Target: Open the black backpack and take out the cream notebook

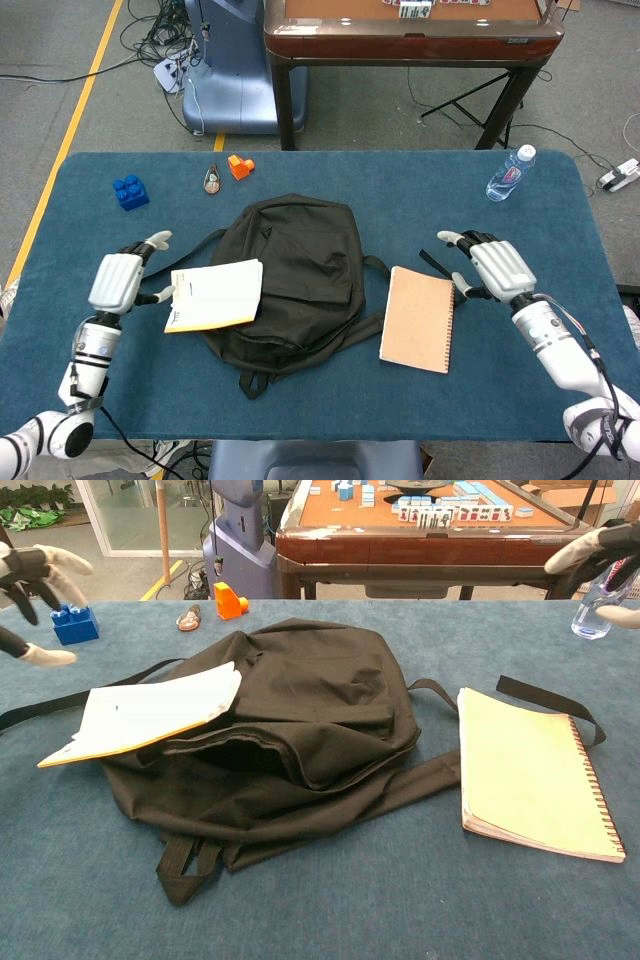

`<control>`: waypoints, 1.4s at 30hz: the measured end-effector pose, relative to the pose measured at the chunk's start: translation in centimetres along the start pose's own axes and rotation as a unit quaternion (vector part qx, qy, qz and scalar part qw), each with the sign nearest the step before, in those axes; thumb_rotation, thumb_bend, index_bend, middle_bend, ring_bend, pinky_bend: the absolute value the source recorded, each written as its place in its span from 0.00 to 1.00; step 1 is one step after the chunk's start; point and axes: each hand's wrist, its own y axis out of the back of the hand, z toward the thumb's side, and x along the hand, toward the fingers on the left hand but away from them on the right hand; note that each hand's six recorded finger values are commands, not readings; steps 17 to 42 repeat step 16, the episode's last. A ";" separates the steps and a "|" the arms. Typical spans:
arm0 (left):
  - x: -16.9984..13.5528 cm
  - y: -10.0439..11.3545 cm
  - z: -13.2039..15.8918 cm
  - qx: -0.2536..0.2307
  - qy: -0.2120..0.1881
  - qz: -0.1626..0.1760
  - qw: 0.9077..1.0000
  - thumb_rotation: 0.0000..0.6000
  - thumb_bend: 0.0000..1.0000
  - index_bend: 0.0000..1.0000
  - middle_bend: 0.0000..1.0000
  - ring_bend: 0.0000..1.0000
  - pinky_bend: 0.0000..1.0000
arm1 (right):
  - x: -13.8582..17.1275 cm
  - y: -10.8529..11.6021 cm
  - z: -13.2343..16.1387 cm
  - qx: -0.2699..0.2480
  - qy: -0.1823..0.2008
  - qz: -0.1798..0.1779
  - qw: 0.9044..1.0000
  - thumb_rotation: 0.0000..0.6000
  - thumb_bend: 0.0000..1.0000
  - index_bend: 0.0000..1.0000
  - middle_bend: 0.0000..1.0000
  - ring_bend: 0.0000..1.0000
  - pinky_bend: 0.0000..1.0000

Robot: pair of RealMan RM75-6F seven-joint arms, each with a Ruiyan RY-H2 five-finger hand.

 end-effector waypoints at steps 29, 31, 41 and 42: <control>-11.0 2.4 -6.9 0.104 0.121 -0.003 0.987 1.00 0.16 0.27 0.31 0.32 0.36 | 10.8 -1.2 -4.7 0.039 -0.088 -0.084 0.992 1.00 0.42 0.26 0.32 0.22 0.21; -11.0 2.4 -6.9 0.104 0.121 -0.003 0.987 1.00 0.16 0.27 0.31 0.32 0.36 | 10.8 -1.2 -4.7 0.039 -0.088 -0.084 0.992 1.00 0.42 0.26 0.32 0.22 0.21; -11.0 2.4 -6.9 0.104 0.121 -0.003 0.987 1.00 0.16 0.27 0.31 0.32 0.36 | 10.8 -1.2 -4.7 0.039 -0.088 -0.084 0.992 1.00 0.42 0.26 0.32 0.22 0.21; -11.0 2.4 -6.9 0.104 0.121 -0.003 0.987 1.00 0.16 0.27 0.31 0.32 0.36 | 10.8 -1.2 -4.7 0.039 -0.088 -0.084 0.992 1.00 0.42 0.26 0.32 0.22 0.21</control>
